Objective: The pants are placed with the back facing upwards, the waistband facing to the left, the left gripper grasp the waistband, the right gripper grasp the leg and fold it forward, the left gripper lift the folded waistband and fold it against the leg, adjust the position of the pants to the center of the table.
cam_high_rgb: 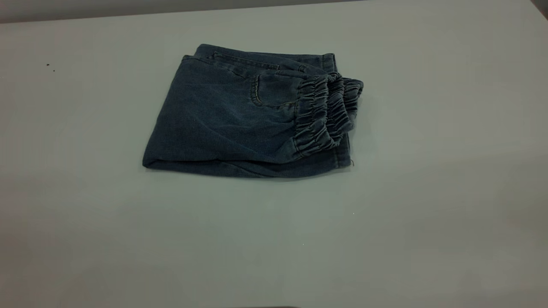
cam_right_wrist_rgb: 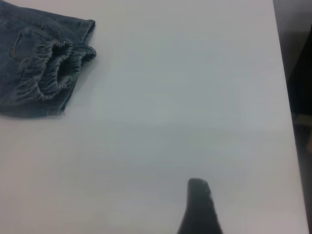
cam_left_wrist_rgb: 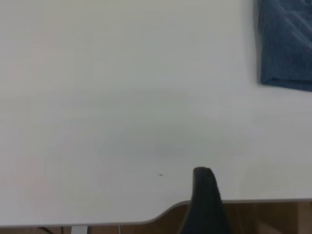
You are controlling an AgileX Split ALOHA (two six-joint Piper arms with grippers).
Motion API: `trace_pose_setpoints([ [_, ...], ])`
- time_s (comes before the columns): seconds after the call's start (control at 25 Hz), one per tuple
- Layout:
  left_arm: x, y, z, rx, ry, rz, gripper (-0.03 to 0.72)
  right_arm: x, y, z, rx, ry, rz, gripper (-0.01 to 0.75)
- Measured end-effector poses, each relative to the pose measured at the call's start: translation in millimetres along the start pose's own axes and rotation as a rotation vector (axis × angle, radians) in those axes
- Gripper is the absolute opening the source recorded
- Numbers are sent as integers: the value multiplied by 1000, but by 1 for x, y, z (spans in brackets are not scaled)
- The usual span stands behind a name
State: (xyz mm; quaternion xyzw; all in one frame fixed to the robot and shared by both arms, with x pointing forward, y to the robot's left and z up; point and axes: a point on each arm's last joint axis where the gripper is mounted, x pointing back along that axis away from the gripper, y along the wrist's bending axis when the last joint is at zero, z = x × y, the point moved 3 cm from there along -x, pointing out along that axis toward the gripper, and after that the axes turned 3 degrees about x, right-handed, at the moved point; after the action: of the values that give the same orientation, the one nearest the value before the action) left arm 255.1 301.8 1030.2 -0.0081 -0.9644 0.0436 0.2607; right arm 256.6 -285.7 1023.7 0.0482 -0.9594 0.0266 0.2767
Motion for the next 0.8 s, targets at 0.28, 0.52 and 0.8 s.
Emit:
trace_pose_setpoints([
  [0.28,0,0,0,0,2,0,470,0,0,0,0,0,-1,434],
  [0.52,0,0,0,0,2,0,470,0,0,0,0,0,-1,434],
  [0.8,0,0,0,0,2,0,470,0,-4,0,-15,2,29,434],
])
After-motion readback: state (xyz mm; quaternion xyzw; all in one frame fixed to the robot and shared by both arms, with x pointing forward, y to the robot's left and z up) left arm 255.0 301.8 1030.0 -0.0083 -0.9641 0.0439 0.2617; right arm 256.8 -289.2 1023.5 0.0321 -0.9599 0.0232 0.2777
